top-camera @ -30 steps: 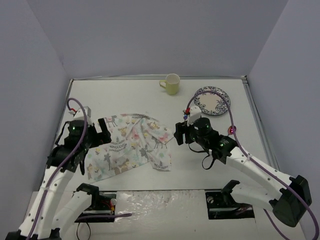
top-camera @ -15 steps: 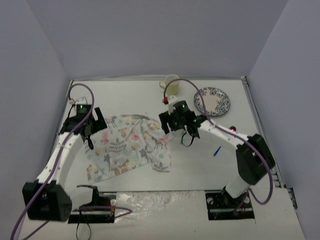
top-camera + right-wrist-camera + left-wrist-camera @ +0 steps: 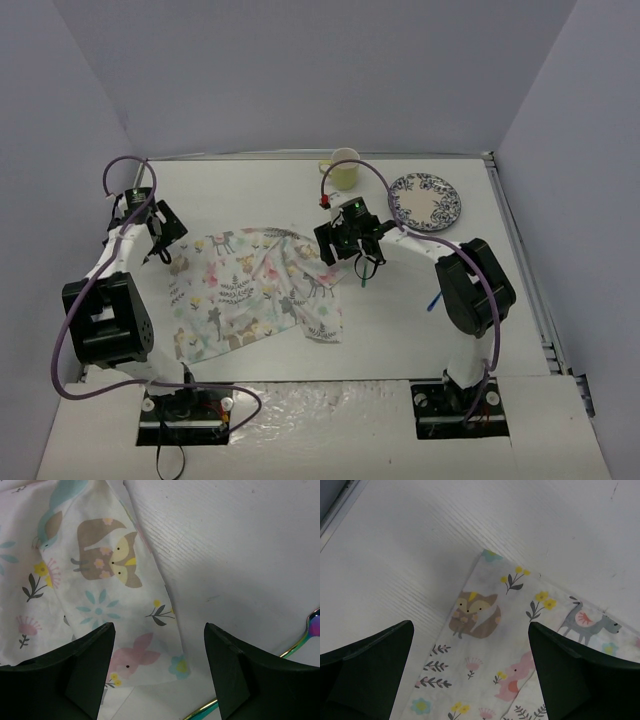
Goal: Set the dinner table for one person
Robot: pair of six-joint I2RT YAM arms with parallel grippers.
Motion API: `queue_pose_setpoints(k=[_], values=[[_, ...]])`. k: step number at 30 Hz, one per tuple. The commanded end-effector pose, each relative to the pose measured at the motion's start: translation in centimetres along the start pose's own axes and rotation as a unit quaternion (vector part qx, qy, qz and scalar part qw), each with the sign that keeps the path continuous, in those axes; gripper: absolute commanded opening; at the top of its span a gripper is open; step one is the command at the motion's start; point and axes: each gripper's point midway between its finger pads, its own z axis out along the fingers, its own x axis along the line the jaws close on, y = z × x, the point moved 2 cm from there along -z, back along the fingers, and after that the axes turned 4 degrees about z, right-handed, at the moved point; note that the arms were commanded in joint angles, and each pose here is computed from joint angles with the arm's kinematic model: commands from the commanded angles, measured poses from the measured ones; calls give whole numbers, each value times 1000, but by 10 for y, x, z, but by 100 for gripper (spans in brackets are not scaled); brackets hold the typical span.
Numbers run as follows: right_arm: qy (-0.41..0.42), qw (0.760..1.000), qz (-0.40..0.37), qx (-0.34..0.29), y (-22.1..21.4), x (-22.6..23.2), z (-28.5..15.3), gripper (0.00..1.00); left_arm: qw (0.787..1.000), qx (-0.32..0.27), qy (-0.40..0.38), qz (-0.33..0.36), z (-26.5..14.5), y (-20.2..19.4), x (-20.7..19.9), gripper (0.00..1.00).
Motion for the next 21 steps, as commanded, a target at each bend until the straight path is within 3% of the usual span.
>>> queue_pose_setpoints(k=[1, 9, 21], values=[[15, 999, -15, -38, 25, 4, -5, 68, 997, -59, -31, -37, 0, 49, -17, 97], [23, 999, -16, -42, 24, 7, -14, 68, 999, -7, -34, 7, 48, 38, -19, 96], [35, 997, -19, -62, 32, 14, -31, 72, 995, 68, -38, 58, 82, 3, -15, 93]])
